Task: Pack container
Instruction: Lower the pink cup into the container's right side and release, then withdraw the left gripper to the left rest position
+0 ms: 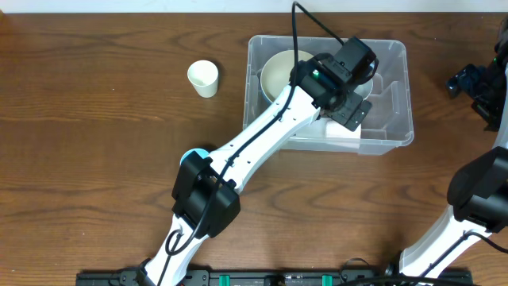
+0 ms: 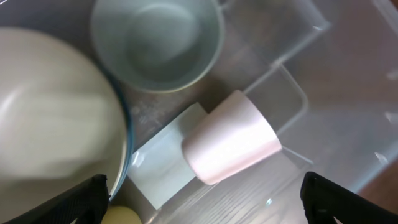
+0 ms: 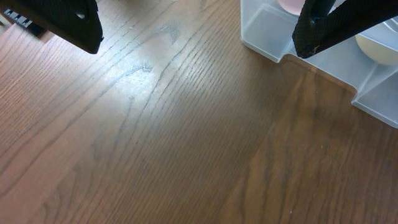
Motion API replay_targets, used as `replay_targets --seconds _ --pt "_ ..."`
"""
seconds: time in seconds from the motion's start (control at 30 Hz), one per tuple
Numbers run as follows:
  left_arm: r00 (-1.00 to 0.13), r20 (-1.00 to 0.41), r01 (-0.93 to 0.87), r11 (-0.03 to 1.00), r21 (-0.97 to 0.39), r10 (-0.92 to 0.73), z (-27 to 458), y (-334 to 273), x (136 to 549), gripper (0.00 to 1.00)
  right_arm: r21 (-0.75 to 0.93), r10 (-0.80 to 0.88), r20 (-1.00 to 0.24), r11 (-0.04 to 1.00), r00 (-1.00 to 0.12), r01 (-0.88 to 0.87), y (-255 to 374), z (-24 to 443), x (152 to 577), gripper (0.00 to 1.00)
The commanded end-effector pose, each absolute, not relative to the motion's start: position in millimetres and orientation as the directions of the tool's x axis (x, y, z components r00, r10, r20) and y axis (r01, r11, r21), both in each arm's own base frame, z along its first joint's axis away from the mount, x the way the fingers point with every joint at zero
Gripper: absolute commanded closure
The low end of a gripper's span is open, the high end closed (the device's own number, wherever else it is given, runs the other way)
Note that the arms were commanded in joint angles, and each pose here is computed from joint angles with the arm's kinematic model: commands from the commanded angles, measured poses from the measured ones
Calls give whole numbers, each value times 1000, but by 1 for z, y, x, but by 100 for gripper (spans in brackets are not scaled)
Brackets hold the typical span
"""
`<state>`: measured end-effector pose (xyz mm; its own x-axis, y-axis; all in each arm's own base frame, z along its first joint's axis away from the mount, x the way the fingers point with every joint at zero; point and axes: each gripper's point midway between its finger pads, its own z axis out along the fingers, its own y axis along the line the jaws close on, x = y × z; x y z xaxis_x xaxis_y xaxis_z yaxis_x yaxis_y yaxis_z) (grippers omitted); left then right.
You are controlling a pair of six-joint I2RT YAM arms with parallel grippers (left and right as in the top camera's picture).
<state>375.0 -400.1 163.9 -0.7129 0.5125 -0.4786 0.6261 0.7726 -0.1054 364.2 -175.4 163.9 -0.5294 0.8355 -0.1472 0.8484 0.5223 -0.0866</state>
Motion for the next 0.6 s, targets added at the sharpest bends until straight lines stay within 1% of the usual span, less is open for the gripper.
replay_targets --seconds 0.0,0.2,0.37,0.47,0.57 --pt "-792 -479 479 872 -102 379 162 -389 388 0 -94 842 -153 508 -517 856 -176 164 363 1" --pt "-787 -483 473 878 -72 384 162 -383 392 0 -94 842 -153 508 -517 856 -176 164 363 1" --pt "-768 -526 414 910 26 365 171 -365 408 2 -94 842 -153 508 -517 856 -176 164 363 1" --pt "-752 -574 377 926 30 324 202 -348 416 2 -94 842 -153 508 -517 856 -176 164 363 1" --pt "-732 -631 330 944 2 257 249 -317 420 2 -94 842 -153 508 -517 856 -176 164 363 1"
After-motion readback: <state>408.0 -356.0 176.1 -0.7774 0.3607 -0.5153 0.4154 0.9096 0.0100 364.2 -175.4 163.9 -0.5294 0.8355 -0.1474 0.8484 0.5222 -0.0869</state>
